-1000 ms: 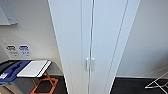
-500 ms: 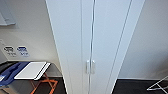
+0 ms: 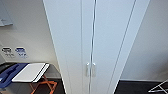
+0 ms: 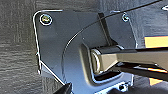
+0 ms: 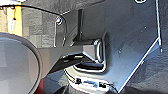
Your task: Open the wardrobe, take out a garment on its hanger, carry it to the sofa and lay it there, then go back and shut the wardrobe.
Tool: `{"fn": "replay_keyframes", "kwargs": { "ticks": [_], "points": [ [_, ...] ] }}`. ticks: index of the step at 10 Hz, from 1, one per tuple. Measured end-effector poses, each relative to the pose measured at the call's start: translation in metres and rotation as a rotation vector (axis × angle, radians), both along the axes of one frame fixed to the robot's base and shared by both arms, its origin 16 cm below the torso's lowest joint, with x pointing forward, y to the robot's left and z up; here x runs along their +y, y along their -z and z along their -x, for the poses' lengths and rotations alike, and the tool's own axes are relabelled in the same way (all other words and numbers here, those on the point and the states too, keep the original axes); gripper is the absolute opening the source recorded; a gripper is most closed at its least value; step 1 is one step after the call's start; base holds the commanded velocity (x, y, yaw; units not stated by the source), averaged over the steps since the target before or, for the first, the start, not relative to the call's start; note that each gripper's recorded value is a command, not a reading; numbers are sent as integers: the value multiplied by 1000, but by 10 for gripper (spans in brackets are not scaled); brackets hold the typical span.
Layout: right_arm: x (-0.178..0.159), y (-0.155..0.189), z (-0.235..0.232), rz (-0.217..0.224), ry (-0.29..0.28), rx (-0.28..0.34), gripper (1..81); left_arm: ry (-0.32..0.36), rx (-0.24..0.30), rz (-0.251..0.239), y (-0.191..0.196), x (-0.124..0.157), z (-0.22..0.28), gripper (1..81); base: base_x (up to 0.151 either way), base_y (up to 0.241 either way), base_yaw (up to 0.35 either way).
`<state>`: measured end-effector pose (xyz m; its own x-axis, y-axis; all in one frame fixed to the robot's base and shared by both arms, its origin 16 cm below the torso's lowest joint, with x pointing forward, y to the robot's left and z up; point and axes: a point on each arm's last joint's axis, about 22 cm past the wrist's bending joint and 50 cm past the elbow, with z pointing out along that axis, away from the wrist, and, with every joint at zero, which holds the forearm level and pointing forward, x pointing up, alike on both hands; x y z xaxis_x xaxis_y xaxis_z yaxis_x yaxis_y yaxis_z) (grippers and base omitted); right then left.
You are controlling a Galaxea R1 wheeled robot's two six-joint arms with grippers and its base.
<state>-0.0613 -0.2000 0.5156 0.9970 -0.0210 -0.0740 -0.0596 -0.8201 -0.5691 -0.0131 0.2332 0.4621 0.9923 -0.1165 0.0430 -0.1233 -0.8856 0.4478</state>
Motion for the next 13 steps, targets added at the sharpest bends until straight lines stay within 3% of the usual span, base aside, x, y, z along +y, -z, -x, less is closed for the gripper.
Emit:
{"fn": "replay_keyframes", "kwargs": {
  "ticks": [5,7,10,13],
  "points": [
    [0,-4,-12,-11,-3,-14,811,0,2,2,-1,1,0,811,0,0,0],
    [-5,-19,-46,-38,-1,-58,811,1,-16,13,-9,11,-17,811,0,0,0],
    [-15,-62,-89,-95,-4,-118,811,14,-71,69,-37,19,-61,811,0,0,0],
    [-20,-117,-173,-155,-16,-248,811,46,-155,112,-79,37,-119,811,0,0,0]
  ]
}}
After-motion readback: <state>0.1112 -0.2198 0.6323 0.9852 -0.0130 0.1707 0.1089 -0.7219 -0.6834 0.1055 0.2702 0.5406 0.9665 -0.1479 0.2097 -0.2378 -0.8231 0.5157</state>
